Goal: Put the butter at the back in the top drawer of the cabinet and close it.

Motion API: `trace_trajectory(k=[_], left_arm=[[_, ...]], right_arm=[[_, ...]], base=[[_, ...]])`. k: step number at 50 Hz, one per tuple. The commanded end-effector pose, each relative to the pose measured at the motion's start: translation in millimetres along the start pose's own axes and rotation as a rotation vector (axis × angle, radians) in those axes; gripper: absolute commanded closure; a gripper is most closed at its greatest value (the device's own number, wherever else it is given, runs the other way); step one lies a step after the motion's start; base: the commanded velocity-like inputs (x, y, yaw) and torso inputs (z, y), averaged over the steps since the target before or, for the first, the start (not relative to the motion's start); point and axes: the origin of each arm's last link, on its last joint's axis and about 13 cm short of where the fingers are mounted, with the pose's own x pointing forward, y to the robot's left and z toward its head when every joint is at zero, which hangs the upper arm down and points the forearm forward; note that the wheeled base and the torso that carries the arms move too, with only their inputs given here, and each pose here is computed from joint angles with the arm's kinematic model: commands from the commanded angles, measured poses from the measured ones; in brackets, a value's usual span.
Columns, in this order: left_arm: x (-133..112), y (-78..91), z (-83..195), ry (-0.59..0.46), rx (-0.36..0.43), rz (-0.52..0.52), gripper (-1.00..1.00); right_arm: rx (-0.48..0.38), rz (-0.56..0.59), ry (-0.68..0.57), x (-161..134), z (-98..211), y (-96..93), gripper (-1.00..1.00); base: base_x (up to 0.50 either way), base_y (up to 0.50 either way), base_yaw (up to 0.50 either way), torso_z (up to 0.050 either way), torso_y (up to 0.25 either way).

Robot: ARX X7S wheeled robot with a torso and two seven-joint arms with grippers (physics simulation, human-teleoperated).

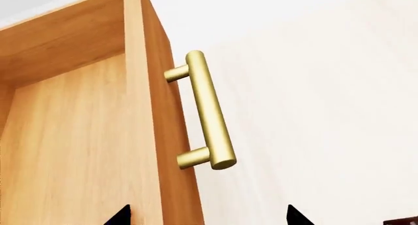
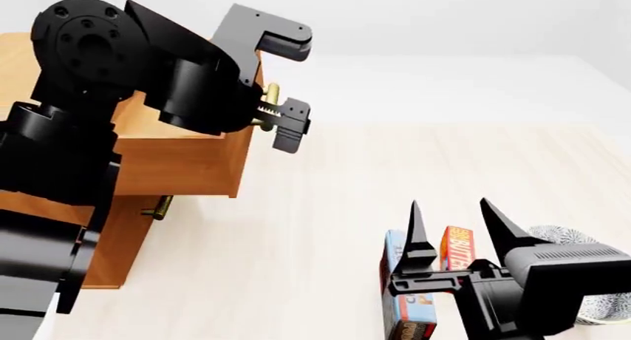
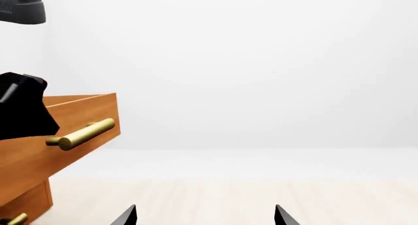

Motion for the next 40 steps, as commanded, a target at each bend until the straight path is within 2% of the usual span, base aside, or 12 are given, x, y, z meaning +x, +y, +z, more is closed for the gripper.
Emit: trace_trajectory(k=[1,7,10,15,18,24,32,40], left_arm=[[-13,-10.1,6,-0.045,-0.023,-0.112,-1.0],[-12,-10.8,5,-0.045,-0.029,-0.12,-1.0],[-13,-10.2,6,-0.075,-0.012,-0.085,-1.0],[-22,-1.5,15,-0.24,-0.041,0.016,-1.0],[-33,7.3,18,-0.385,-0.012,0.146,-1.0],[-64,22.7,18,-0.681,-0.032,0.232,-1.0],[-95,30.9,-16,-0.872,0.016,0.278,-1.0],[-111,32.4,-65,-0.934,0.084,0.305,-1.0]], right_arm=[[0.003,0.001,0.0,-1,0,0.0,-1.0],[0.003,0.001,0.0,-1,0,0.1,-1.0],[0.003,0.001,0.001,-1,-1,0.1,-1.0],[0.003,0.001,-0.003,-2,1,-0.5,-1.0],[0.003,-0.001,-0.007,-2,2,-1.6,-1.0],[0.01,-0.006,-0.017,-2,6,-3.2,-1.0],[0.007,-0.02,-0.024,-1,12,-6.2,-1.0],[-0.027,-0.058,0.01,4,20,-9.6,-1.0]], base=[[0.0,0.0,0.0,0.0,0.0],[0.0,0.0,0.0,0.0,0.002],[0.0,0.0,0.0,0.0,0.003],[0.0,0.0,0.0,0.0,0.0],[0.0,0.0,0.0,0.0,0.0],[0.0,0.0,0.0,0.0,0.0],[0.0,0.0,0.0,0.0,0.0],[0.0,0.0,0.0,0.0,0.0]])
